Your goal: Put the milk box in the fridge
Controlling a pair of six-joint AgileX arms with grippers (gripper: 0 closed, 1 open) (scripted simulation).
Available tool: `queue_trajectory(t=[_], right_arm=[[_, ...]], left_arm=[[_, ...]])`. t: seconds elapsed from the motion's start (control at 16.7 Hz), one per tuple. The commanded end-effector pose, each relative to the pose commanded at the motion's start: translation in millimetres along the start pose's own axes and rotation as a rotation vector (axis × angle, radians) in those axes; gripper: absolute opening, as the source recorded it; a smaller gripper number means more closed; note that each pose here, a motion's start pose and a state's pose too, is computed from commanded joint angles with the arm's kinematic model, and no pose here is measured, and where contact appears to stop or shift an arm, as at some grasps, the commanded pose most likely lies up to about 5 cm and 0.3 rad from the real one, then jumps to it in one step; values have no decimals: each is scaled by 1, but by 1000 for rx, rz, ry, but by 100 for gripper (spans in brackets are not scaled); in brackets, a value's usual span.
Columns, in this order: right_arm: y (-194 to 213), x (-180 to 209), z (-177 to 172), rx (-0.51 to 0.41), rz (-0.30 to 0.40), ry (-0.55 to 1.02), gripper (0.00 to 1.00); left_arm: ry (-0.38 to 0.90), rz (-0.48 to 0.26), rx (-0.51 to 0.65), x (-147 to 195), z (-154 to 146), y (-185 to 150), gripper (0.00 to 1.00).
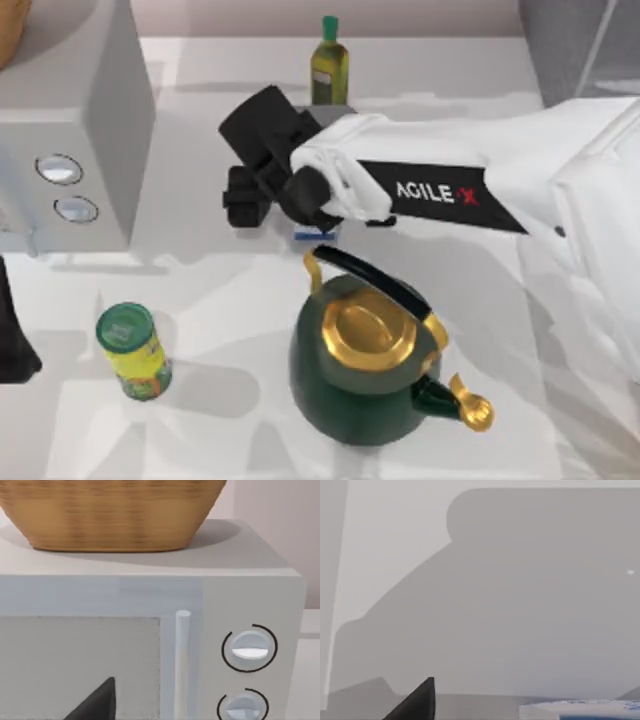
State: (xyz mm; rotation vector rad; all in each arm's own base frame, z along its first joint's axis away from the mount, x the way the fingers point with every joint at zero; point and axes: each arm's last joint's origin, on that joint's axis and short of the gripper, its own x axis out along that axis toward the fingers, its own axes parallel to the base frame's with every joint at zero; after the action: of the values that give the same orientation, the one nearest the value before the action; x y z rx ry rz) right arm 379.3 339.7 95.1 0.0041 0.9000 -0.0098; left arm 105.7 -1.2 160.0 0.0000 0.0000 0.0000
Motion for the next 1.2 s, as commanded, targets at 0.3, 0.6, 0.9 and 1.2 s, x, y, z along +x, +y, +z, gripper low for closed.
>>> queue_trajectory(t=[0.3,0.6,0.9,1.2], right_arm=[[0,-3,-3,0,1,0,100],[0,-3,-3,0,1,0,70],[0,-3,-3,0,1,0,32],[0,-3,-3,0,1,0,0]], left_arm=[[0,0,0,0,0,0,100],[0,0,0,0,0,0,100],[0,0,0,0,0,0,100],[0,0,0,0,0,0,100]])
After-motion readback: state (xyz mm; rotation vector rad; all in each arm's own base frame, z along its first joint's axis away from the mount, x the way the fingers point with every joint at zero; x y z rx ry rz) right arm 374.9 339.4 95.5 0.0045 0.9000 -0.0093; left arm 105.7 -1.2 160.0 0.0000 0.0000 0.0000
